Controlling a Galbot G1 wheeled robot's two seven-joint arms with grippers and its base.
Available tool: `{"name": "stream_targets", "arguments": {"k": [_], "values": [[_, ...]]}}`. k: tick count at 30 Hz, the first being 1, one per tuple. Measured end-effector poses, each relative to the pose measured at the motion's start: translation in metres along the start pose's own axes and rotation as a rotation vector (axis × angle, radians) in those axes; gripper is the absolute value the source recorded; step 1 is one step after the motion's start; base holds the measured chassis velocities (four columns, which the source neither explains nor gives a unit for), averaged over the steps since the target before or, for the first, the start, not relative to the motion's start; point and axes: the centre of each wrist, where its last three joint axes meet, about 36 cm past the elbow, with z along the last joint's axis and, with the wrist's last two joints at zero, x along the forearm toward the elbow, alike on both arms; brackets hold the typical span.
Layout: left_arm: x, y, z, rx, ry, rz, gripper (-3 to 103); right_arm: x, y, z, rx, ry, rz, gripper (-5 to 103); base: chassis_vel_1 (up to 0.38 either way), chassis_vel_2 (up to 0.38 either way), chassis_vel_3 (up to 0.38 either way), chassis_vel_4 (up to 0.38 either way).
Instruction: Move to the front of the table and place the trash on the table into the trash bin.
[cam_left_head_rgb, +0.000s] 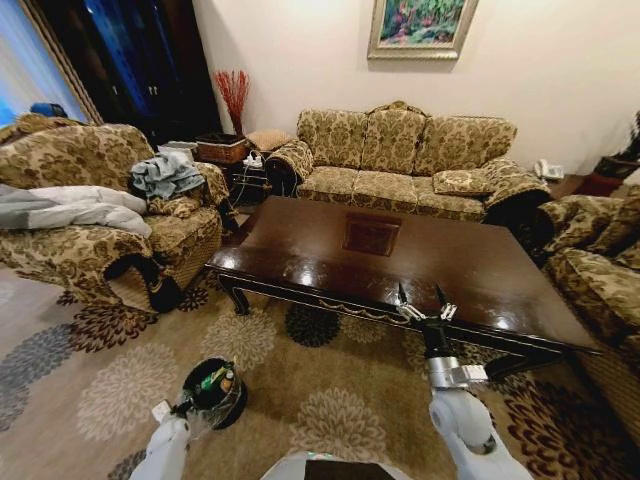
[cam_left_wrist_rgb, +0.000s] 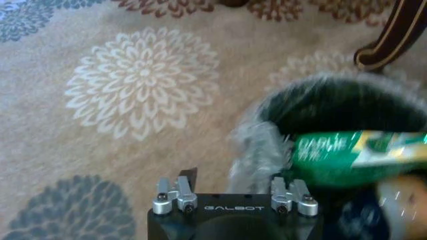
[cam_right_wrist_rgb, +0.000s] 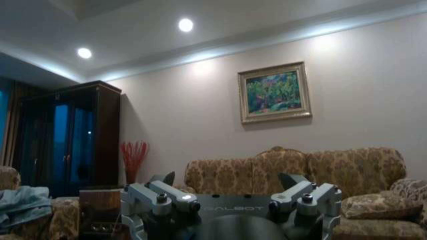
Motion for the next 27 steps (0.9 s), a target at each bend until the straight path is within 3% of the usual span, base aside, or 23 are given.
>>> {"name": "stream_targets", "arguments": {"k": [3,4,6,8,9,10,20,24,27], "values": [[0.022,0.015,0.004,-0.029,0.021,-0.007,75,-0.004,-0.001,0.000,-0.007,-0.007,0.003,100,0.000,0.000,0.000,0.000],[0.022,0.015,0.004,-0.029,0.021,-0.007,75,-0.004,-0.001,0.000,-0.007,-0.007,0.003,100,0.000,0.000,0.000,0.000],[0.062,0.023,-0.006,-0.059,-0.006,0.008,85,-0.010,-0.001,0.004,-0.019,-0.012,0.009,100,0.000,0.000,0.000,0.000],[0.070,0.023,-0.007,-0.069,-0.018,0.009,85,-0.011,0.000,0.005,-0.022,-0.013,0.010,100,0.000,0.000,0.000,0.000],[0.091,0.025,-0.011,-0.090,-0.037,0.006,96,-0.014,0.001,0.007,-0.030,-0.015,0.011,100,0.000,0.000,0.000,0.000],[0.105,0.027,-0.017,-0.099,-0.043,0.001,98,-0.015,0.002,0.008,-0.036,-0.017,0.010,100,0.000,0.000,0.000,0.000],[0.168,0.043,-0.038,-0.140,-0.076,-0.010,100,-0.021,0.002,0.009,-0.053,-0.029,0.003,100,0.000,0.000,0.000,0.000],[0.214,0.035,-0.058,-0.138,-0.182,0.020,100,-0.017,0.001,0.006,-0.043,-0.004,-0.011,100,0.000,0.000,0.000,0.000],[0.217,0.031,-0.059,-0.134,-0.188,0.029,100,-0.015,0.001,0.007,-0.036,0.005,-0.013,100,0.000,0.000,0.000,0.000]]}}
